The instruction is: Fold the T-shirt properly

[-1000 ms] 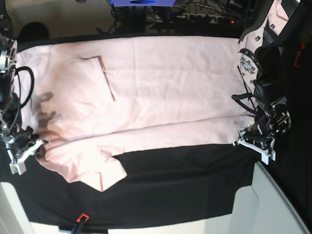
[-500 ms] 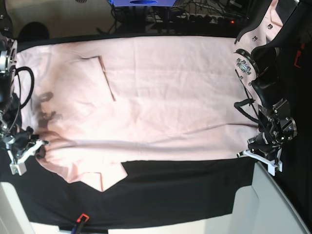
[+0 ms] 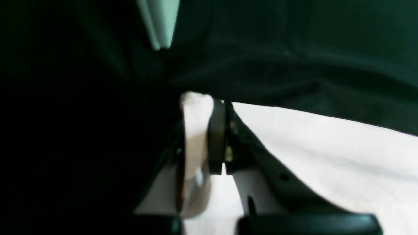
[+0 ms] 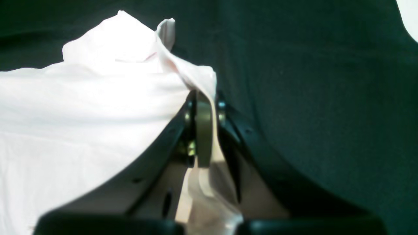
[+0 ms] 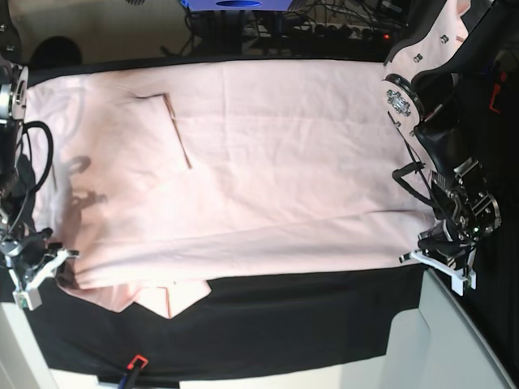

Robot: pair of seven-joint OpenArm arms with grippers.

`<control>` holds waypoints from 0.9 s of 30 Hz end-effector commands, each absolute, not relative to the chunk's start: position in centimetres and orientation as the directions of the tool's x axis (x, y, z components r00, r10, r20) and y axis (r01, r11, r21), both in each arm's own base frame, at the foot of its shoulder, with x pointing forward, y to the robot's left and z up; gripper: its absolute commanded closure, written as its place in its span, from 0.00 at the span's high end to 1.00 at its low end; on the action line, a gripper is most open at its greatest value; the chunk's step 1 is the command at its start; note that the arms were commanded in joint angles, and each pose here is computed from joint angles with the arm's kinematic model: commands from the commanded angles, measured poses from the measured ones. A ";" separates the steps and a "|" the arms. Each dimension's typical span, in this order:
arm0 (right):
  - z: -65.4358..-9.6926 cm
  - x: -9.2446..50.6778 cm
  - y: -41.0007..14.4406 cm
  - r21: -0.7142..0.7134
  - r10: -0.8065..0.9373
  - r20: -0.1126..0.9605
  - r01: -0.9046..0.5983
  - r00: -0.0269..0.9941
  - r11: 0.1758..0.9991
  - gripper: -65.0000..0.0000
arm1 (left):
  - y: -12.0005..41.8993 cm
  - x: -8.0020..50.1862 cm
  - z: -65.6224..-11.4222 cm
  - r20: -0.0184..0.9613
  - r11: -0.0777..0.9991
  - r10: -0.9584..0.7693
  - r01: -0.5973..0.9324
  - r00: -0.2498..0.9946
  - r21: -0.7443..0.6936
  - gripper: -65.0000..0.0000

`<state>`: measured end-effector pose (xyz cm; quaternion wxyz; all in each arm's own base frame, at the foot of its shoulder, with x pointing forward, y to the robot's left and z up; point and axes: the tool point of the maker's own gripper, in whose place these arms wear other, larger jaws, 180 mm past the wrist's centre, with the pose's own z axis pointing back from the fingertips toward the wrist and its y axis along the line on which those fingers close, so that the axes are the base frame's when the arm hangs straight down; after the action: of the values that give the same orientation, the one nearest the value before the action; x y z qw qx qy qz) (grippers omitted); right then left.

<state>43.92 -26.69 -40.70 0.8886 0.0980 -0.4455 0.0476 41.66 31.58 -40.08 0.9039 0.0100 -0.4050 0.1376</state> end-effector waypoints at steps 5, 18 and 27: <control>-37.6 45.8 -27.9 0.110 -0.006 0.851 -0.168 0.526 0.980 0.00 | 33.5 43.1 -36.0 0.814 0.962 0.202 -0.267 0.545 -0.060 0.00; -38.2 45.2 -28.0 0.109 -0.003 0.845 -0.167 0.535 0.980 0.00 | 34.0 40.5 -35.2 0.822 0.953 0.252 -0.276 0.510 -0.121 0.00; -38.9 44.6 -28.0 0.112 -0.003 0.837 -0.166 0.547 0.980 0.00 | 35.1 38.4 -33.4 0.855 0.958 0.181 -0.283 0.485 -0.043 0.00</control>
<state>42.79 -26.49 -41.73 0.8920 0.1028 -0.4372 0.0504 37.55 33.86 -35.71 0.8772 0.0354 -0.4594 0.1349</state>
